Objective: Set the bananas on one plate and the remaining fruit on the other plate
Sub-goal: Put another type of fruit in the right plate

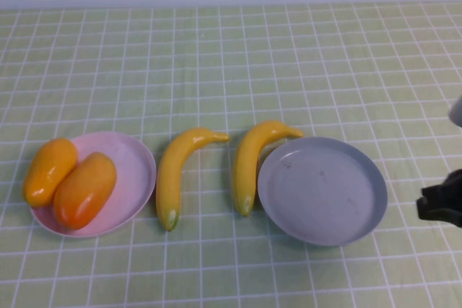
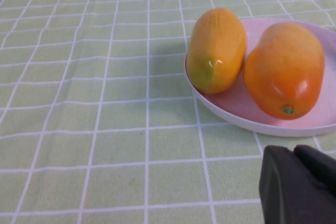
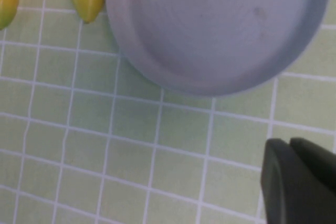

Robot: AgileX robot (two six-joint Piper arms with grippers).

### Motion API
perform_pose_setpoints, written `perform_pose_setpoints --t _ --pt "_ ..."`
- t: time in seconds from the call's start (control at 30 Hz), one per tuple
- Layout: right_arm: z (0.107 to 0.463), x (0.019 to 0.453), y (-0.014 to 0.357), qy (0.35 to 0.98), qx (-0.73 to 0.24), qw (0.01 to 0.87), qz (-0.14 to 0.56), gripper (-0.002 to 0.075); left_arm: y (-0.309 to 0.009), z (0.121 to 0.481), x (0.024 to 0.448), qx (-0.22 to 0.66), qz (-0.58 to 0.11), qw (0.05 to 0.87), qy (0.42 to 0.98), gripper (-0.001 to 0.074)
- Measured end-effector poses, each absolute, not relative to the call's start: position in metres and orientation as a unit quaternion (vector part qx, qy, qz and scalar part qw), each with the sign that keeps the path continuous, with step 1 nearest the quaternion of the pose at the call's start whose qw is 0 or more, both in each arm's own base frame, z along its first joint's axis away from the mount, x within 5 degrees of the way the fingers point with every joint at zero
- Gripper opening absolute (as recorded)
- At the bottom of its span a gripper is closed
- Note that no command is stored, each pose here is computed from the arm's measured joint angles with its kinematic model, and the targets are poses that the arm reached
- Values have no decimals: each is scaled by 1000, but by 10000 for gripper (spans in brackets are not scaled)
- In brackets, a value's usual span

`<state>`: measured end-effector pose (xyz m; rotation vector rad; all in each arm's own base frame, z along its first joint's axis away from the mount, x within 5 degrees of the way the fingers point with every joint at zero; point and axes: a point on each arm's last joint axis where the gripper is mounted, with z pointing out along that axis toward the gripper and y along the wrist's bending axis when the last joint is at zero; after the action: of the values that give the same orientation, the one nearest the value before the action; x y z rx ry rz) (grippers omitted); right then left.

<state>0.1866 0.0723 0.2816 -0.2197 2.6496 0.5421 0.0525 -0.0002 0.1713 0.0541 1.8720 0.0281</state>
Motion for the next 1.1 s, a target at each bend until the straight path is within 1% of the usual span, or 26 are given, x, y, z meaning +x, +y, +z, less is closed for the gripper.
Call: perform_pose_setpoints --t 0.17,0.3,0.4,0.47,0.53,0.6,0.67,0.73,0.8,0.93,1.1 --pt "280 223 121 951 -154 176 201 -17 0 171 52 23 12 593 805 0" --pt "283 251 162 945 -184 166 212 -16 0 171 52 23 12 593 805 0" --pt "281 272 190 942 -205 159 215 4 0 171 52 23 12 593 805 0" --pt "280 285 209 938 -218 160 217 41 0 171 52 23 12 593 805 0" --pt "280 296 225 935 -223 163 221 99 0 171 52 23 12 593 805 0" --pt "276 305 238 938 -209 156 227 172 0 171 52 23 12 593 805 0" --pt "270 317 249 945 -182 143 230 266 0 171 52 23 12 593 805 0" --pt "260 328 255 953 -155 130 226 344 0 171 52 23 12 593 805 0" --pt "253 338 261 958 -133 124 222 400 0 171 52 23 12 593 805 0" --pt "238 355 269 965 -103 119 211 435 0 171 52 23 12 593 805 0" --pt "228 365 274 968 -89 118 202 442 0 171 52 23 12 593 805 0"
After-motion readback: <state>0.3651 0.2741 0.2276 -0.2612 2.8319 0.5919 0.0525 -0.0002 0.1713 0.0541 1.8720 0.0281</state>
